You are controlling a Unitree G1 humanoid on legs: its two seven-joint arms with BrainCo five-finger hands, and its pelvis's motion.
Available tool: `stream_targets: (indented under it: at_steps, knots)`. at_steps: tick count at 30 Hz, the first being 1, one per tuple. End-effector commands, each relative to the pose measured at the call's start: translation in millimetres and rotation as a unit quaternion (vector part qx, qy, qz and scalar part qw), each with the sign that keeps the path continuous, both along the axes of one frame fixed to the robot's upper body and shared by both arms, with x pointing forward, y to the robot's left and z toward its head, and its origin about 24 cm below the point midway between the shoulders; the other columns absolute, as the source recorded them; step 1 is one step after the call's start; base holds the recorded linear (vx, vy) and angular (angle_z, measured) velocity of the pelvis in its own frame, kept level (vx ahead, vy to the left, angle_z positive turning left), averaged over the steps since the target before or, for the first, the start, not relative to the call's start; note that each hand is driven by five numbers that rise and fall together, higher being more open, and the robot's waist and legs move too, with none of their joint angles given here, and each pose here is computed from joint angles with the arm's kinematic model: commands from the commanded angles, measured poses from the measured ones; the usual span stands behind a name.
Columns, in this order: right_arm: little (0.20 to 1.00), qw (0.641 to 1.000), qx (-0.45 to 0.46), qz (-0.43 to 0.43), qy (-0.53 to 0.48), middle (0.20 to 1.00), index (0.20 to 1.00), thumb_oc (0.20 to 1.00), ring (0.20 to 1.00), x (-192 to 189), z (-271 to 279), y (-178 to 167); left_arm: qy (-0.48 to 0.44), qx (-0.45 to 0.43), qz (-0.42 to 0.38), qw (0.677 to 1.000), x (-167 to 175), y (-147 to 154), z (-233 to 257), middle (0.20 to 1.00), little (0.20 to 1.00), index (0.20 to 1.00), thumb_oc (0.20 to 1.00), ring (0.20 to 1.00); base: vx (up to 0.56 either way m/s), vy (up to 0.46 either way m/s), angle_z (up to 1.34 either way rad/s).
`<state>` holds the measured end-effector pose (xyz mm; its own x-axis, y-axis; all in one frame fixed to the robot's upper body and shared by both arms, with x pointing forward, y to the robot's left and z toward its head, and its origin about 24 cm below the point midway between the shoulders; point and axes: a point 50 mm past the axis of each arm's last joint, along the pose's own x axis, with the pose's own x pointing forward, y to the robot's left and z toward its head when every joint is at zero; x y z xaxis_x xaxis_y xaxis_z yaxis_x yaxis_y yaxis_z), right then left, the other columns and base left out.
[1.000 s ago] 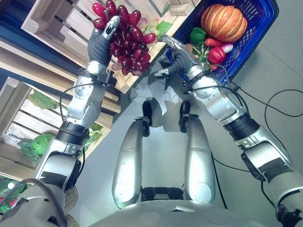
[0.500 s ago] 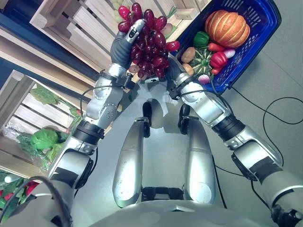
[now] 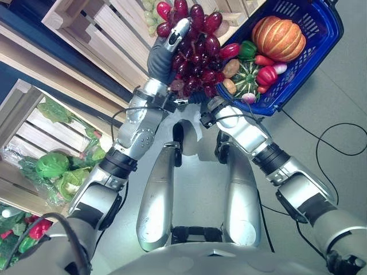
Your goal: Pick up fruits and vegetables into the basket
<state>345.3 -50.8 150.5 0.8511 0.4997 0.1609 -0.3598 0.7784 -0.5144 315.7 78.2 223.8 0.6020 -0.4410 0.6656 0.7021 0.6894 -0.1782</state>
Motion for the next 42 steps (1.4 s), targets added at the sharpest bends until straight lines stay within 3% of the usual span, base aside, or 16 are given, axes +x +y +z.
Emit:
stream_targets:
  at_steps: [1,24,30,31,32,36,38,42]
  knots:
    - [0.2,0.984,0.12,0.114,-0.071,0.2,0.2,0.2,0.2,-24,48,46,-0.082,-0.059,-0.104,0.989,-33,-33,32,0.2,0.2,0.2,0.2,0.2,0.0,0.0,0.0]
    - [0.2,0.982,0.132,0.101,-0.087,0.2,0.2,0.2,0.2,-23,51,30,-0.078,-0.091,-0.064,0.991,-31,-15,26,0.2,0.2,0.2,0.2,0.2,0.0,0.0,0.0]
    - [0.2,0.983,0.127,0.114,-0.065,0.2,0.2,0.2,0.2,-21,49,28,-0.054,-0.042,-0.027,0.997,-24,-16,22,0.2,0.2,0.2,0.2,0.2,0.0,0.0,0.0]
    - [0.2,0.983,0.13,0.117,-0.061,0.2,0.2,0.2,0.2,-21,49,27,-0.057,-0.017,-0.002,0.998,-23,-16,21,0.661,0.661,0.661,0.661,0.661,0.0,0.0,0.0]
    - [0.2,0.982,0.135,0.117,-0.059,0.2,0.2,0.2,0.2,-21,51,24,-0.063,0.018,-0.003,0.998,-23,-17,20,1.0,1.0,1.0,1.0,1.0,0.0,0.0,0.0]
    - [0.2,0.98,0.145,0.115,-0.068,0.2,0.2,0.2,0.2,-20,62,11,-0.124,0.174,0.078,0.974,-19,-16,19,1.0,1.0,1.0,1.0,1.0,0.0,-0.004,0.01]
    - [0.2,0.978,0.155,0.109,-0.084,0.2,0.2,0.2,0.2,-19,78,-3,-0.214,0.259,0.219,0.916,-15,-1,39,1.0,1.0,1.0,1.0,1.0,0.03,-0.026,0.03]
    - [0.2,0.974,0.179,0.088,-0.109,0.2,0.2,0.2,0.2,-19,102,-24,-0.344,0.276,0.342,0.83,-30,22,78,1.0,1.0,1.0,1.0,1.0,-0.04,-0.064,-0.01]
